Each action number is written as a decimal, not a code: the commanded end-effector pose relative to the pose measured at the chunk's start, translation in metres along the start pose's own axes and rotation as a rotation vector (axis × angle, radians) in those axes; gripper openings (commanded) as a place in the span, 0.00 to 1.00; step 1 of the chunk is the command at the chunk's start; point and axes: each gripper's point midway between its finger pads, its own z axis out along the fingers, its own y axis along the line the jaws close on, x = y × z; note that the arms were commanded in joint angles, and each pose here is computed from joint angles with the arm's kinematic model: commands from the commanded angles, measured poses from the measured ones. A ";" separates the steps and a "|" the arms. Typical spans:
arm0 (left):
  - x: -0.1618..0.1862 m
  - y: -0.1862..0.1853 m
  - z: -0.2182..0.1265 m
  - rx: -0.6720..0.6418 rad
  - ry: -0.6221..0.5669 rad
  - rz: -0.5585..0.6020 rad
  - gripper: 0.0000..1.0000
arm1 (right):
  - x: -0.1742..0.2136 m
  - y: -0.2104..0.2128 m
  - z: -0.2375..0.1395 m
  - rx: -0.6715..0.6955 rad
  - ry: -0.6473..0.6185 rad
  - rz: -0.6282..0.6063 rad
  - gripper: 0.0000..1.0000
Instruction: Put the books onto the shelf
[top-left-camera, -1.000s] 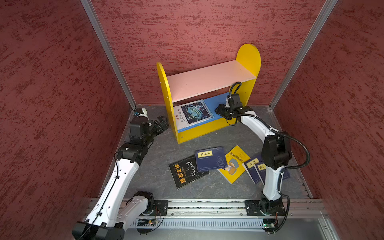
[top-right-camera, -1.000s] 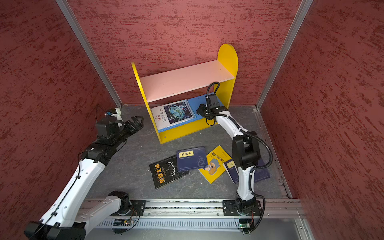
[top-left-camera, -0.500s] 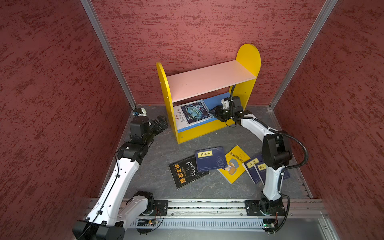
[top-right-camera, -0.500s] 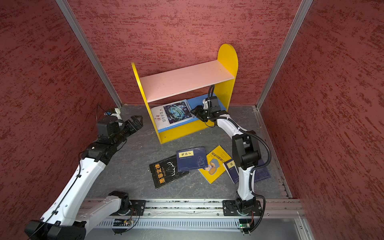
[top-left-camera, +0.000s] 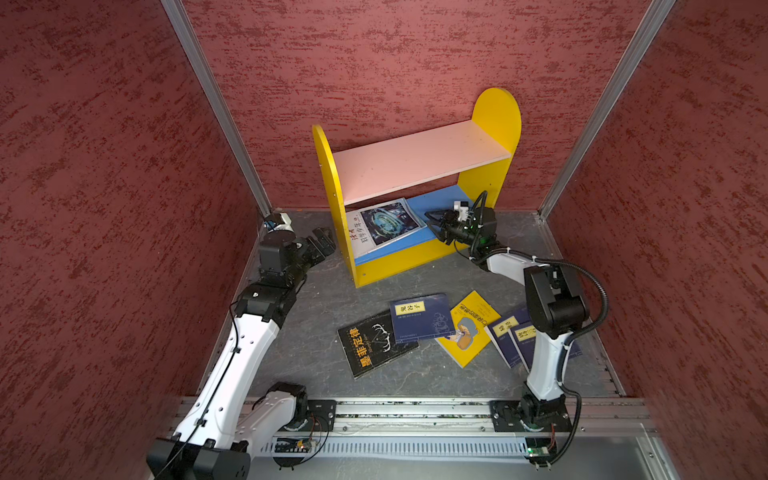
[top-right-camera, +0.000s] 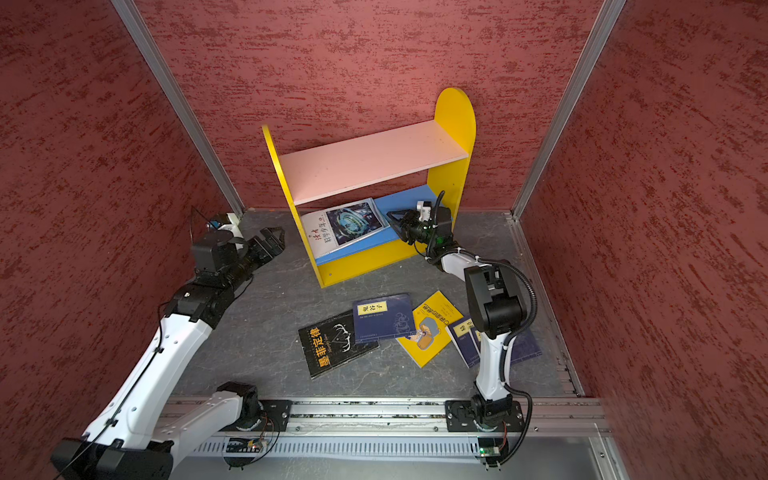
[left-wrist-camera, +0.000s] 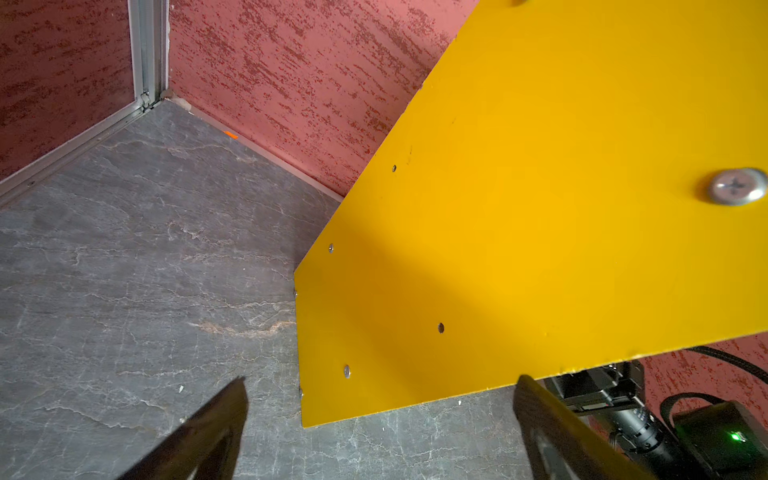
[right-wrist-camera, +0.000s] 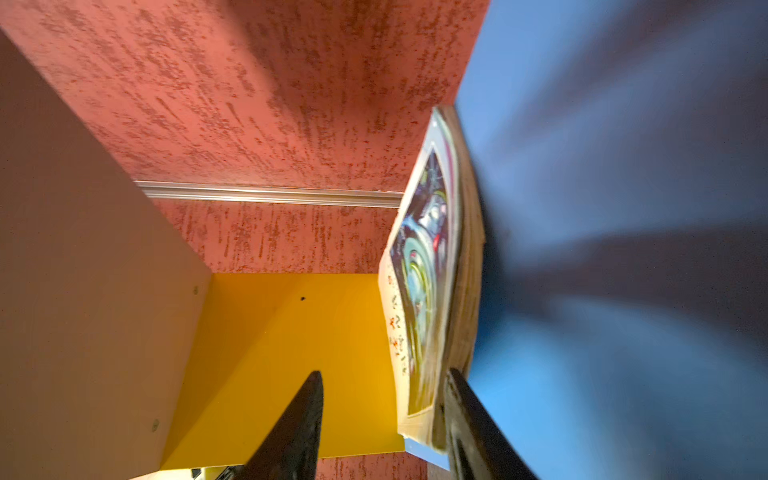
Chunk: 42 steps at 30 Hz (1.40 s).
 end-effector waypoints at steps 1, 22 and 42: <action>-0.008 -0.003 0.001 0.017 -0.013 0.018 0.99 | 0.036 0.035 0.006 -0.120 0.116 -0.024 0.47; -0.016 0.007 -0.016 0.000 -0.035 0.003 0.99 | 0.035 0.004 0.024 -0.142 -0.066 0.248 0.50; -0.011 0.008 -0.013 0.022 0.021 0.017 1.00 | 0.059 -0.048 0.025 0.148 -0.250 0.360 0.51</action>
